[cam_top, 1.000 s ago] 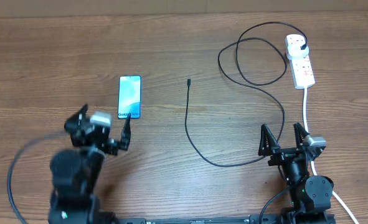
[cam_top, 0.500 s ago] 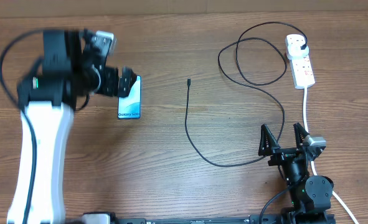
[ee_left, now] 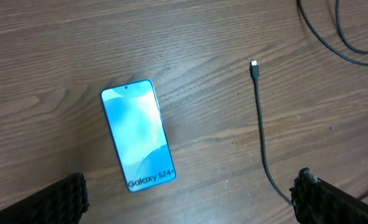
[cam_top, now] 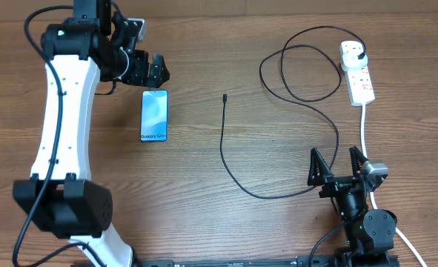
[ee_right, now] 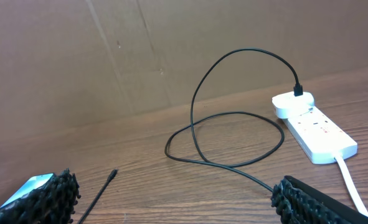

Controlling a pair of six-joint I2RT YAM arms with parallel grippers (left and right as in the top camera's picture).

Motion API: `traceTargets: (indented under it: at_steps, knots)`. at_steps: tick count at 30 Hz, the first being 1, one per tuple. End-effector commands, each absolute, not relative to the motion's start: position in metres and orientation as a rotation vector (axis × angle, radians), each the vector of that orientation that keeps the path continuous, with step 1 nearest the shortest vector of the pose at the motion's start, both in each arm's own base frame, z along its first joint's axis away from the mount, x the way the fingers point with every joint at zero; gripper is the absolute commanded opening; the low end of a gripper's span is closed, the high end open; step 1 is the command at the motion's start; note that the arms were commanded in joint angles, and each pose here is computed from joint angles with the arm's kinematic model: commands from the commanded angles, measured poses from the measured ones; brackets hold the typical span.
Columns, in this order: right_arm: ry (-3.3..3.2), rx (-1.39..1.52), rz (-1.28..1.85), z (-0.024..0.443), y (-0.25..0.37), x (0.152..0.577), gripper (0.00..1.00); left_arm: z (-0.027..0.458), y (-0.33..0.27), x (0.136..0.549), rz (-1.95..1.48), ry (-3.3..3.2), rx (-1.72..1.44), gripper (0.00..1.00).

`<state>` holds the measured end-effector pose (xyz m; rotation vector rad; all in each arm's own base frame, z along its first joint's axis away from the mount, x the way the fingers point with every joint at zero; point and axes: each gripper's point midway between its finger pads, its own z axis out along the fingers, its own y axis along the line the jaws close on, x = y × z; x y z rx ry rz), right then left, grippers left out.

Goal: Plug charger to phone and switch on socket
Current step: 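Move the left gripper forward over the Galaxy phone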

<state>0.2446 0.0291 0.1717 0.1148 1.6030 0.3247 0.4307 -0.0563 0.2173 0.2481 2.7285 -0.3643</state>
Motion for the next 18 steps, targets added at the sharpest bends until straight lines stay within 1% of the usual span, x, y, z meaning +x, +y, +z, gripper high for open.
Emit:
traceTargets:
  at_steps: [1, 3, 5, 11, 15, 18]
  knots:
    - [1.599, 0.124, 0.322, 0.17, 0.028, 0.245, 1.0, 0.199, -0.049, 0.442, -0.293, 2.78, 0.138, 1.0]
    - [1.599, 0.124, 0.322, 0.17, 0.028, 0.245, 1.0, 0.18, -0.031, 0.444, -0.154, 2.843, 0.008, 1.0]
    - [1.599, 0.124, 0.322, 0.17, 0.028, 0.245, 1.0, 0.162, -0.026, 0.444, -0.097, 2.896, -0.036, 1.0]
    - [1.599, 0.124, 0.322, 0.17, 0.028, 0.245, 1.0, 0.111, -0.031, 0.44, -0.117, 3.041, -0.067, 1.0]
    - [1.599, 0.124, 0.322, 0.17, 0.028, 0.245, 1.0, 0.083, -0.04, 0.438, -0.131, 3.107, -0.046, 1.0]
    - [1.599, 0.124, 0.322, 0.17, 0.028, 0.245, 1.0, 0.071, -0.047, 0.439, -0.124, 3.125, -0.022, 1.0]
